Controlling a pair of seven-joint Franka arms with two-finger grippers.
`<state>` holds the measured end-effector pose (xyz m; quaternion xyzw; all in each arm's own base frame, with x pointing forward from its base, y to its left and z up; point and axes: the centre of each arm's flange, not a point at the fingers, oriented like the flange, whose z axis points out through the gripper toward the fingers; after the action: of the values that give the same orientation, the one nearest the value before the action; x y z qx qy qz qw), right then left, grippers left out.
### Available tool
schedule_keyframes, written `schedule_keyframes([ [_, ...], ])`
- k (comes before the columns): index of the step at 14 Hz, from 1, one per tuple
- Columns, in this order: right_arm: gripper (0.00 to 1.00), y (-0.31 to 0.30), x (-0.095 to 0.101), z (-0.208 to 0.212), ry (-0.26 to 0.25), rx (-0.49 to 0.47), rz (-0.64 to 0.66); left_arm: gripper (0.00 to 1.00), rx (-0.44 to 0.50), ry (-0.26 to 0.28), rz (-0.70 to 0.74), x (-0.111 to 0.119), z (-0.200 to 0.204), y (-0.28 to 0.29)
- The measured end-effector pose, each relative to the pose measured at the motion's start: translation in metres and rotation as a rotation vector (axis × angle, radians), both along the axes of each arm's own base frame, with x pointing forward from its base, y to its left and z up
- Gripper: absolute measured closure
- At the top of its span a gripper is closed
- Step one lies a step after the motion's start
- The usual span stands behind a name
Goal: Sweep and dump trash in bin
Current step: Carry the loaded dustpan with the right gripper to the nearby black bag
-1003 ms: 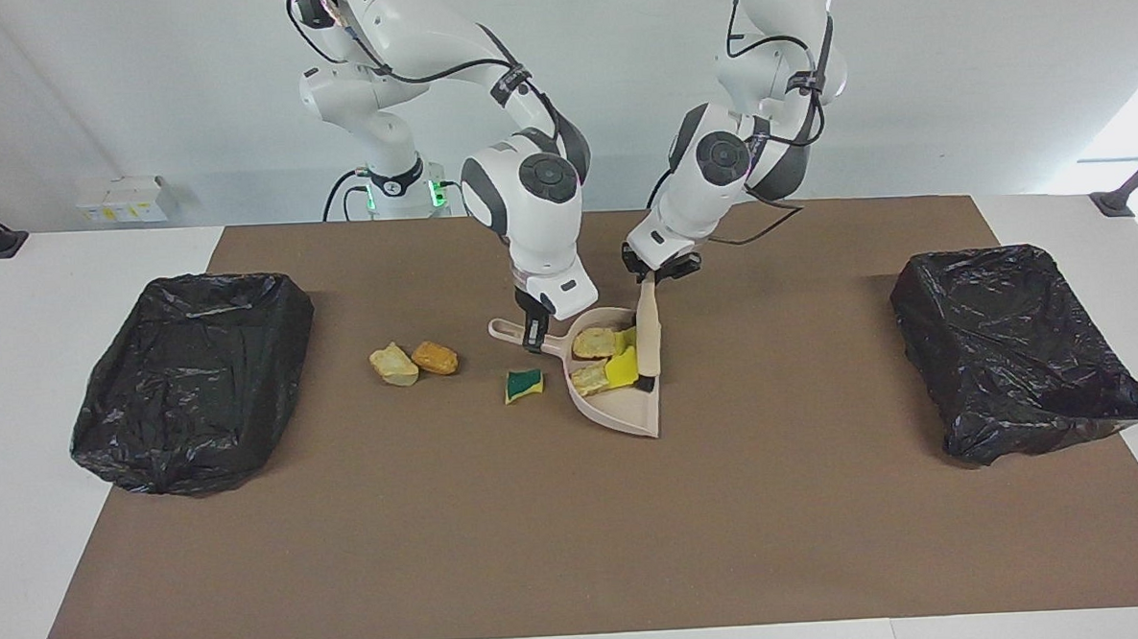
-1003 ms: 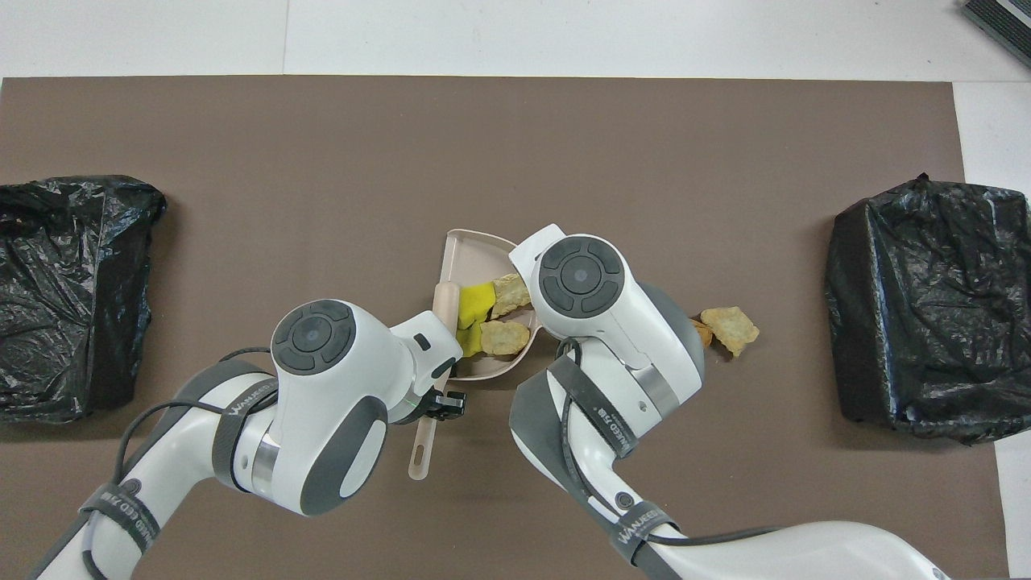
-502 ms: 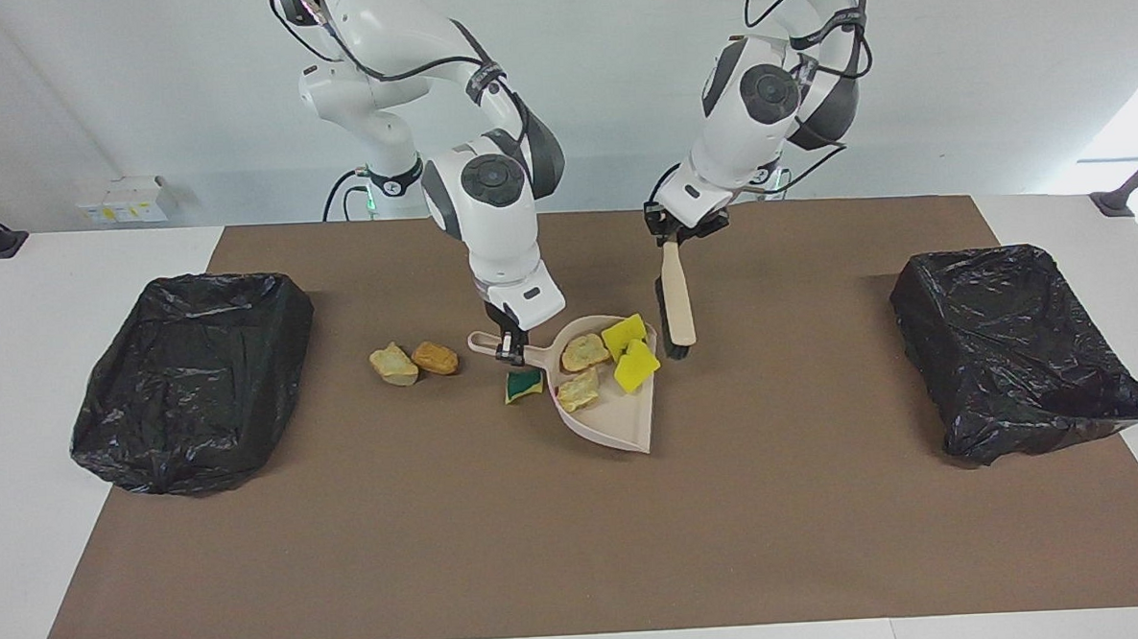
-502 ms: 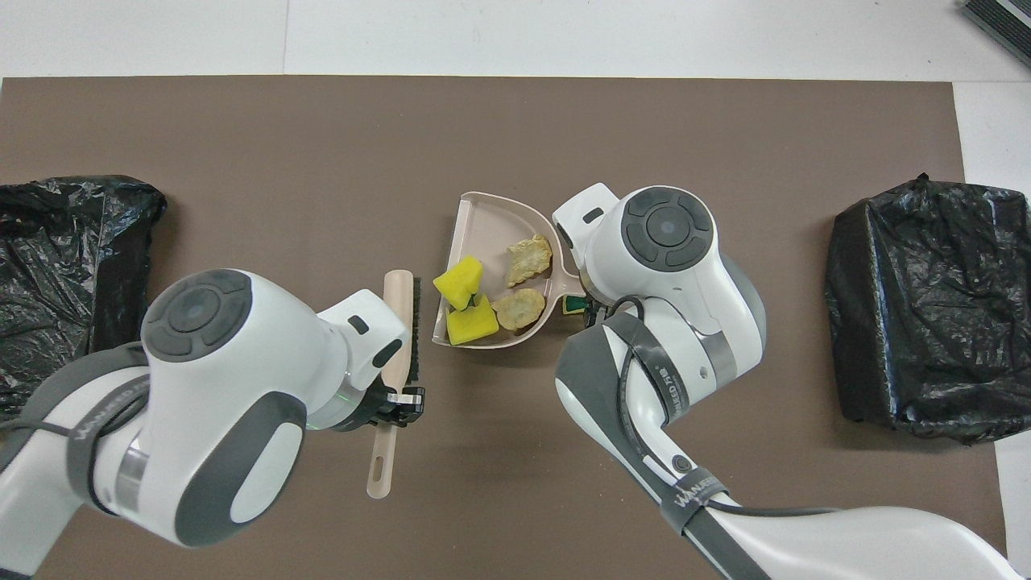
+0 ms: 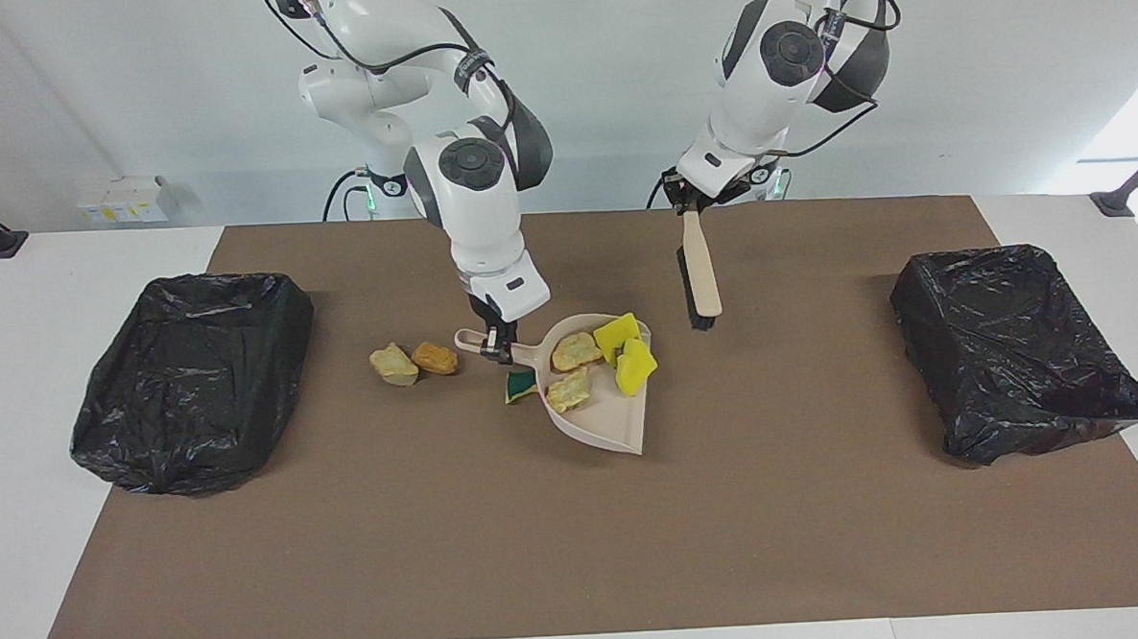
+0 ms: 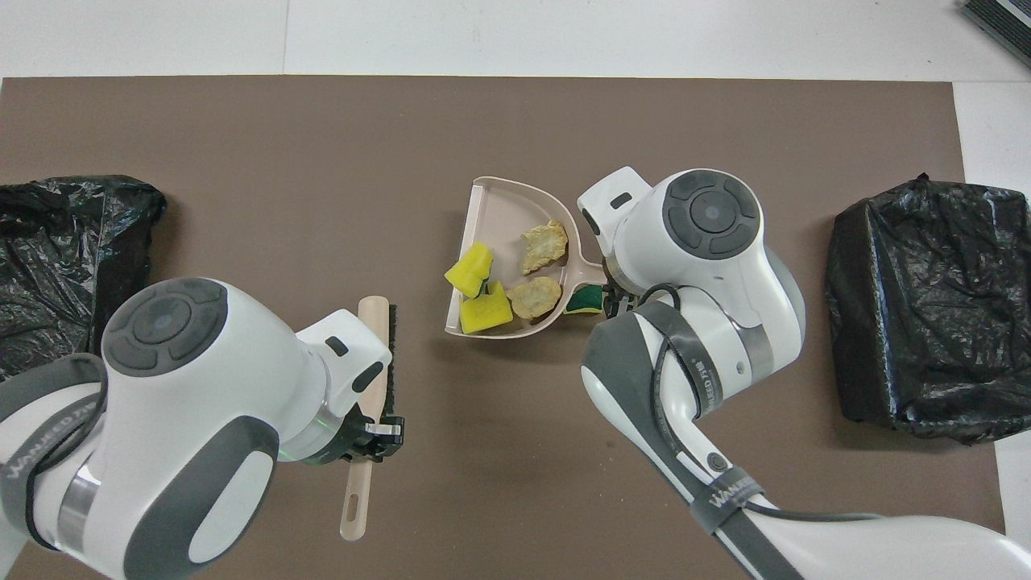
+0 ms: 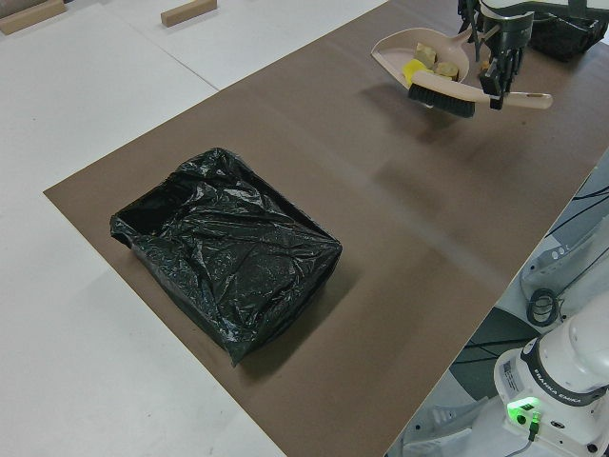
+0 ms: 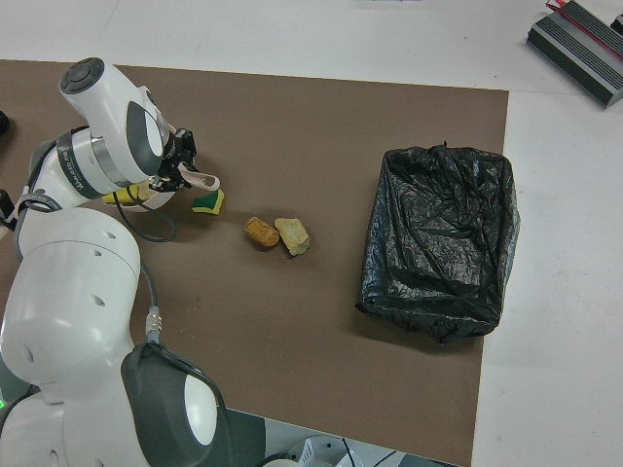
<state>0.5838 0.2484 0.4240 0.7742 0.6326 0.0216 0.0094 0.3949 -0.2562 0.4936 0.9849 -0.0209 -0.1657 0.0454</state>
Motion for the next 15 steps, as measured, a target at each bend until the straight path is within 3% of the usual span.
schedule_keyframes([
  [2,0.69,-0.018,0.008,0.010,0.019,-0.002,0.025,0.74,0.015,-0.011,0.013,-0.021,-0.007,-0.006],
  [7,0.69,-0.087,0.025,0.046,0.083,-0.020,0.095,0.74,0.012,-0.113,0.059,-0.065,-0.043,-0.063],
  [11,0.69,-0.159,0.024,0.087,0.102,-0.023,0.110,0.74,0.030,-0.102,0.007,-0.084,-0.097,-0.101],
  [15,0.69,-0.243,0.011,0.119,0.111,-0.025,0.122,0.74,0.038,-0.097,-0.006,-0.088,-0.121,-0.111],
])
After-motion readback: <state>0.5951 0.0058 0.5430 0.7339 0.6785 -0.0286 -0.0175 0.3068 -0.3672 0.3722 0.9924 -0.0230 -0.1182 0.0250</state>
